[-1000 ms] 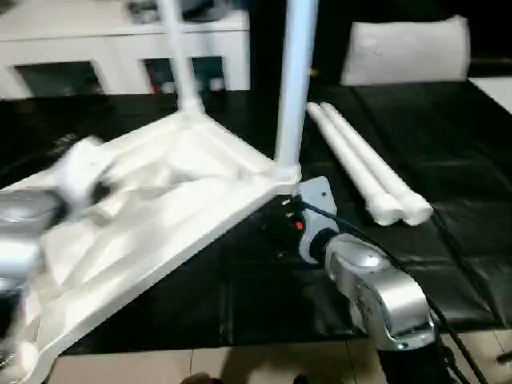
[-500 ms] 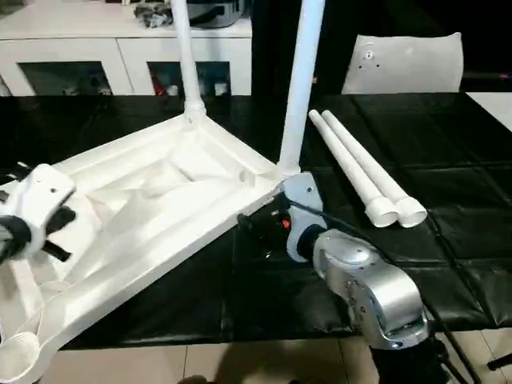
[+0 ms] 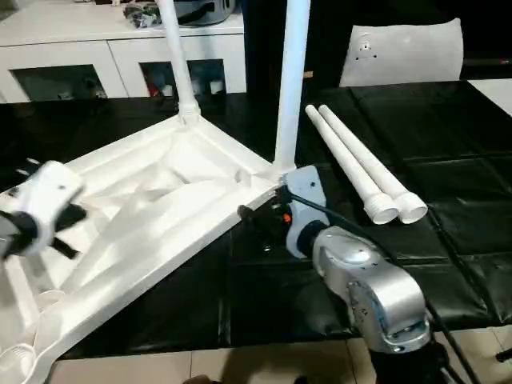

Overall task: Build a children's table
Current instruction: Rotate table base

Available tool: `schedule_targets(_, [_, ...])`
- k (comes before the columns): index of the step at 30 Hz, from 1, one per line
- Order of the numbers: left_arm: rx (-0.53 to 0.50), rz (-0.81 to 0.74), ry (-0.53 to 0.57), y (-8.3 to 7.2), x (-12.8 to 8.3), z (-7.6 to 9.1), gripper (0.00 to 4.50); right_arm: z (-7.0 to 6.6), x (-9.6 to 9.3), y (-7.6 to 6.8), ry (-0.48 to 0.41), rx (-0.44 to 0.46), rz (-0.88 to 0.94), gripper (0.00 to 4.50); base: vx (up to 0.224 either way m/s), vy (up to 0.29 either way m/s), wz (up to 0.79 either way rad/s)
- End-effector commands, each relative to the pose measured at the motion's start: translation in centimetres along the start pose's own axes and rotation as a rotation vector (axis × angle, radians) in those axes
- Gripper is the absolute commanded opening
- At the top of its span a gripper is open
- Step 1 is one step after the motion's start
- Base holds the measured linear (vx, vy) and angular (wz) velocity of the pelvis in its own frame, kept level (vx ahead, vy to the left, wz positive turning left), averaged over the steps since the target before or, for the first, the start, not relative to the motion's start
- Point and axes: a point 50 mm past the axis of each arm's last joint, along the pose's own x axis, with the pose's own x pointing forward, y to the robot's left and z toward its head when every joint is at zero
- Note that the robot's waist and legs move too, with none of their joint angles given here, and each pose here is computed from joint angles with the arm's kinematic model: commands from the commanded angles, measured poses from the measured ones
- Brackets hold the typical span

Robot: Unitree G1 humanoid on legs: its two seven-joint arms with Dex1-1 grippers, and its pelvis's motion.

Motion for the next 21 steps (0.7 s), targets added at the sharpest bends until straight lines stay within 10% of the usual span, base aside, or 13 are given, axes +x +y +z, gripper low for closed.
schedule_targets(1, [0.002,-0.013,0.001,-0.24,-0.28,0.07,0.21,0.55,-0.11,-0.04,-0.011,-0.02,0.005,4.5,0.0,0.0,0.0])
schedule_targets(21, [0.002,-0.02,0.02,-0.55,-0.31,-0.05,0.21,0.54,0.06,-0.34,-0.001,-0.008,0.008,4.5,0.0,0.0,0.0])
